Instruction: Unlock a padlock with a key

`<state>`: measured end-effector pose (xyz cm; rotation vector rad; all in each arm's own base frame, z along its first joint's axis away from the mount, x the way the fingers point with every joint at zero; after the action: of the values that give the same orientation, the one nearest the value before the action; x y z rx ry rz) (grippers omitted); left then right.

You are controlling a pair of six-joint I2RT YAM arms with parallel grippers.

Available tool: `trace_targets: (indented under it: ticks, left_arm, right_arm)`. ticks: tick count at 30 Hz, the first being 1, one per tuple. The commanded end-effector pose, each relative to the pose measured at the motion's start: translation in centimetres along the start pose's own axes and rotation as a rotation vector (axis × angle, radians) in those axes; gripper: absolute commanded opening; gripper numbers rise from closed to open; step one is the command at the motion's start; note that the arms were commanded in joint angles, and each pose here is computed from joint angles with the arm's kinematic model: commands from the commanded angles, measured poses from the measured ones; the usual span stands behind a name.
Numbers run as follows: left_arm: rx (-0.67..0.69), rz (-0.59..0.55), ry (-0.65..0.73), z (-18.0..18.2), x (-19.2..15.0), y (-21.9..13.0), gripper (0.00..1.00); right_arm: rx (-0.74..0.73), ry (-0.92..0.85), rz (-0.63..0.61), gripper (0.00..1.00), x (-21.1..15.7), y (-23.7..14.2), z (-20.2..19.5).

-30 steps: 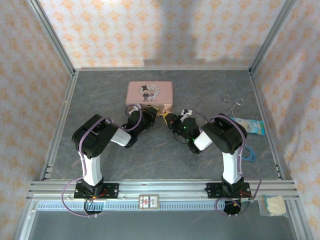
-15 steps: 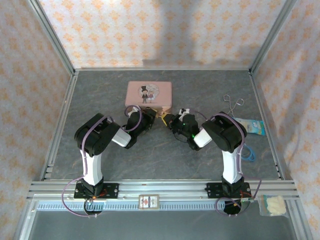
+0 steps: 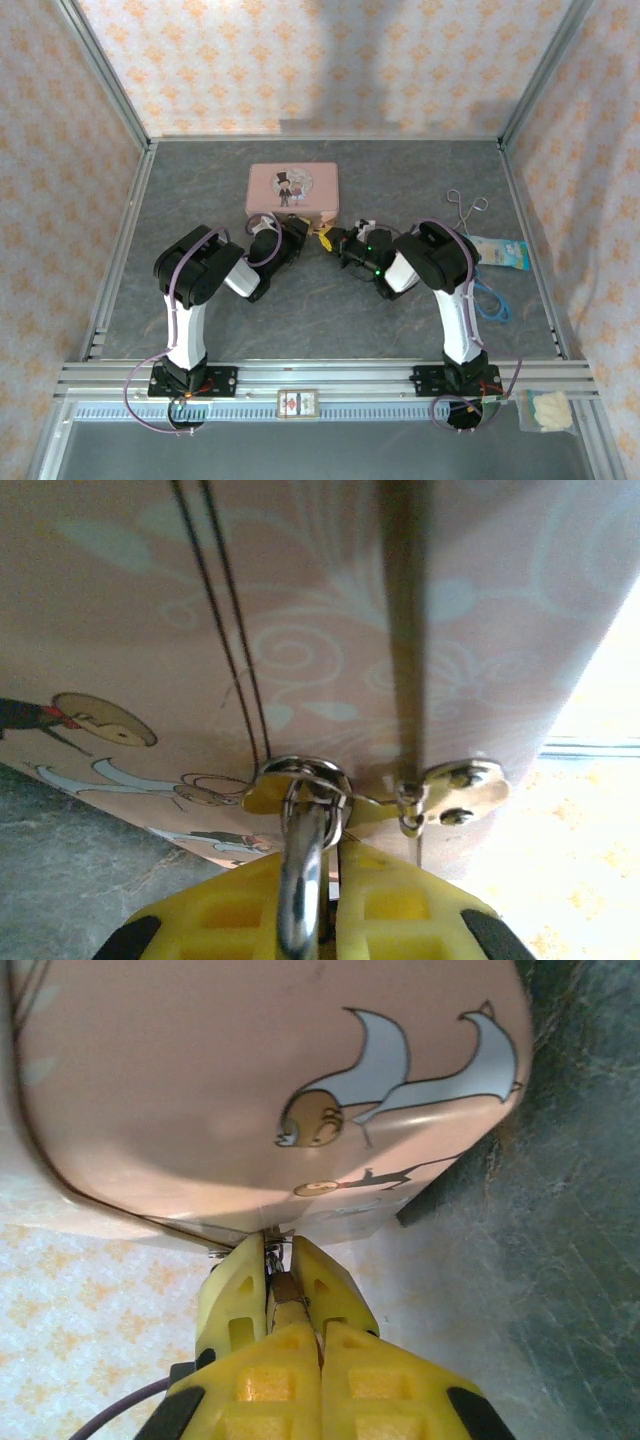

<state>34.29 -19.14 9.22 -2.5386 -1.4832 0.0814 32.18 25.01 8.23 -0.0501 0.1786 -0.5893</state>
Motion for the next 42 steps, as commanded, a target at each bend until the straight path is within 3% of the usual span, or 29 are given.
trace_targets:
  ticks: [1,4,10,14,23,30,34,42]
  left_arm:
    - [-0.1,0.367,0.035,-1.7,-6.2,-0.8,0.0]
    - [-0.09,0.37,0.034,-1.4,-6.2,-0.8,0.0]
    - [-0.085,0.373,-0.024,-1.1,-6.2,-0.6,0.0]
    - [-0.107,0.389,-0.046,-1.8,-6.3,-0.3,0.0]
    - [-0.112,0.425,0.033,-2.5,-6.8,-0.5,0.0]
    - [-0.118,0.523,0.118,-1.9,-7.5,-1.0,0.0]
    - [-0.119,0.516,0.134,-1.7,-7.3,-1.2,0.0]
    - [-0.121,0.465,0.132,-2.3,-6.2,-1.2,0.0]
  right_arm:
    - [0.251,-0.122,0.239,0.0,-3.6,1.4,6.4]
    - [0.189,-0.207,0.239,0.0,-3.8,1.4,6.3]
    - [0.086,-0.592,0.196,0.0,-5.2,1.6,6.8]
    - [0.097,-0.704,0.226,0.0,-6.1,2.2,7.1]
    - [0.261,-0.49,0.32,0.0,-6.3,3.1,8.1]
    - [0.251,-0.285,0.393,0.0,-5.3,2.9,9.2]
    - [0.302,-0.147,0.411,0.0,-5.3,2.5,9.5]
    - [0.213,-0.185,0.332,0.0,-4.4,2.4,8.6]
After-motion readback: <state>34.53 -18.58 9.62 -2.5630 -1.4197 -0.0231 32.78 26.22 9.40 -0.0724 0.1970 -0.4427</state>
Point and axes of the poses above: each hand's point on the last joint's axis, 136 mm out from that joint toward the fingers, its own y axis out along the fingers, its own z axis along the line the jaws close on, x = y × z, the point moved 8 cm from there along -y, back along the fingers, and after that the axes turned 2 degrees about -y, right-handed, at the moved point
